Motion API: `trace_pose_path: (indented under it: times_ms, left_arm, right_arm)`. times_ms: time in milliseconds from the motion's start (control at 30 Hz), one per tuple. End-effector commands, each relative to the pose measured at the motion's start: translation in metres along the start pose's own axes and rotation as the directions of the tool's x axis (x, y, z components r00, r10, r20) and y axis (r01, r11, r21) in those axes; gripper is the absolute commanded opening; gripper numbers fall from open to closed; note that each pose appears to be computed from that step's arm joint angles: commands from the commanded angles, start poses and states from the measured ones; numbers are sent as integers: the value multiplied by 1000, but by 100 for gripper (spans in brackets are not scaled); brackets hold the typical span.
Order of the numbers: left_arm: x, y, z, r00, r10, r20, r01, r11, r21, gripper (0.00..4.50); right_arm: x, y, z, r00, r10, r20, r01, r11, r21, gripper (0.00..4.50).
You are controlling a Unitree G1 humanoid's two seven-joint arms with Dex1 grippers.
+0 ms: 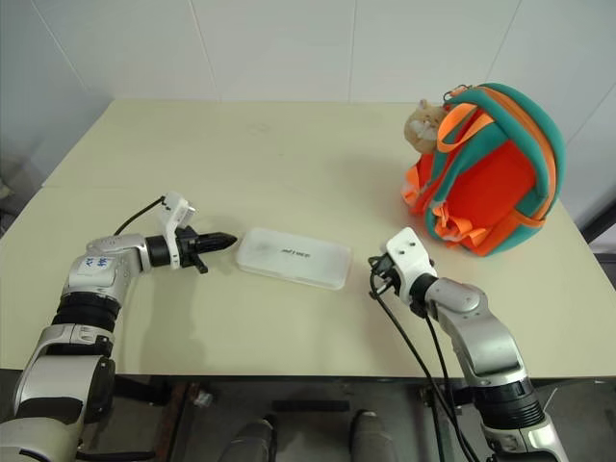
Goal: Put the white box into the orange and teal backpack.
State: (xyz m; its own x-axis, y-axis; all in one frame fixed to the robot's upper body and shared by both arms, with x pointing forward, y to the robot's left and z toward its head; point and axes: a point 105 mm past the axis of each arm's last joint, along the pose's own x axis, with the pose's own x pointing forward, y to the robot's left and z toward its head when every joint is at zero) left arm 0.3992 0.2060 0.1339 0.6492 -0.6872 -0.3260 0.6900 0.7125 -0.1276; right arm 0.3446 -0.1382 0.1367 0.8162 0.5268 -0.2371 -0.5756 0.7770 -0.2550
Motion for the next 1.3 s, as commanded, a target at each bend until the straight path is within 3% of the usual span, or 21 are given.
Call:
trace_pose_path:
  times_ms: [33, 200, 600, 1300]
  left_arm:
    - [-2, 2, 7, 1000, 10, 26, -9, 999, -32, 5]
    - [8, -10, 3, 995, -78, 70, 83, 993, -86, 5]
    - [10, -24, -6, 986, -159, 51, 163, 982, -91, 5]
    - [-7, -58, -31, 949, -289, -129, 279, 956, -89, 5]
  right_arm:
    - [1, 1, 9, 1000, 10, 25, -9, 1000, -18, 0]
    - [5, 7, 11, 999, 43, 21, -43, 999, -23, 0]
    - [5, 26, 10, 988, 154, -13, -154, 988, -24, 0]
    - [-16, 33, 2, 959, 270, -82, -273, 962, -25, 0]
